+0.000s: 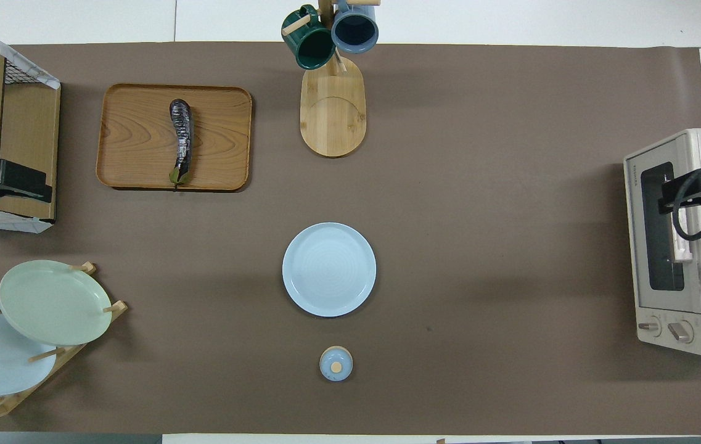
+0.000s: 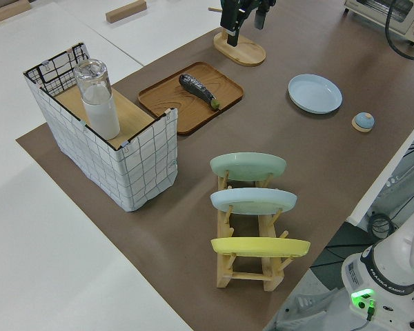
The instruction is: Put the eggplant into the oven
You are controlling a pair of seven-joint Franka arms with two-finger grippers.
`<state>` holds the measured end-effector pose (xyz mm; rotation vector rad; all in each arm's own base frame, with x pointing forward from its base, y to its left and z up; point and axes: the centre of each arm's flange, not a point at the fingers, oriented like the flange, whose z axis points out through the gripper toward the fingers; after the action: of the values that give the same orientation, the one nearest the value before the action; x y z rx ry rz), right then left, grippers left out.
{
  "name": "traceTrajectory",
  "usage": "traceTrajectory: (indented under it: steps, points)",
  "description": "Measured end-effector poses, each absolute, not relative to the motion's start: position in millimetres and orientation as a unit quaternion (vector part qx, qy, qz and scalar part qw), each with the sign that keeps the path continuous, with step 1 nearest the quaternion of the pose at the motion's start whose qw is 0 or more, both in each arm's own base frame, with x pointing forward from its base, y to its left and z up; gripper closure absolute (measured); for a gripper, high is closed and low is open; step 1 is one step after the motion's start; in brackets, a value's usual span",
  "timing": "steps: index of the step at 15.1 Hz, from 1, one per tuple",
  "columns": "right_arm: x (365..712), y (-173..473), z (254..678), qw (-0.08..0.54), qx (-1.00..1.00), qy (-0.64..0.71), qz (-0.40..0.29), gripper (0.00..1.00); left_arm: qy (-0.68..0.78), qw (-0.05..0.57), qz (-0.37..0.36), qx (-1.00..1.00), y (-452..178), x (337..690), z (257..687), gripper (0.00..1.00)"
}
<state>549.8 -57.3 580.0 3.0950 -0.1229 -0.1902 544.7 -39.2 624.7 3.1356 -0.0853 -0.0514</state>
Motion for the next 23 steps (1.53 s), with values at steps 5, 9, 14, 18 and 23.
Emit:
traceTrajectory:
  steps: [5,9,14,18,23]
  points:
    - [554.4,-57.2,579.5,0.019,0.999,-0.009,-0.044,0.35,-0.026,0.003,-0.007,1.000,-38.3,547.1,625.7,0.00]
    - [555.9,-58.3,567.7,0.019,0.999,0.003,-0.038,0.78,-0.031,0.009,-0.004,0.999,-45.7,553.2,618.4,0.00]
    - [551.5,-97.9,521.6,0.022,0.996,-0.079,-0.032,0.99,-0.029,0.036,-0.003,0.999,-61.4,594.0,560.1,0.00]
    - [552.3,-109.6,491.4,0.029,0.995,-0.091,-0.022,0.99,-0.022,0.045,0.011,0.999,-81.4,638.4,484.5,0.00]
    - [548.5,-113.9,473.8,0.047,0.995,-0.086,-0.029,0.99,-0.025,0.048,0.029,0.998,-99.6,676.1,397.6,0.00]
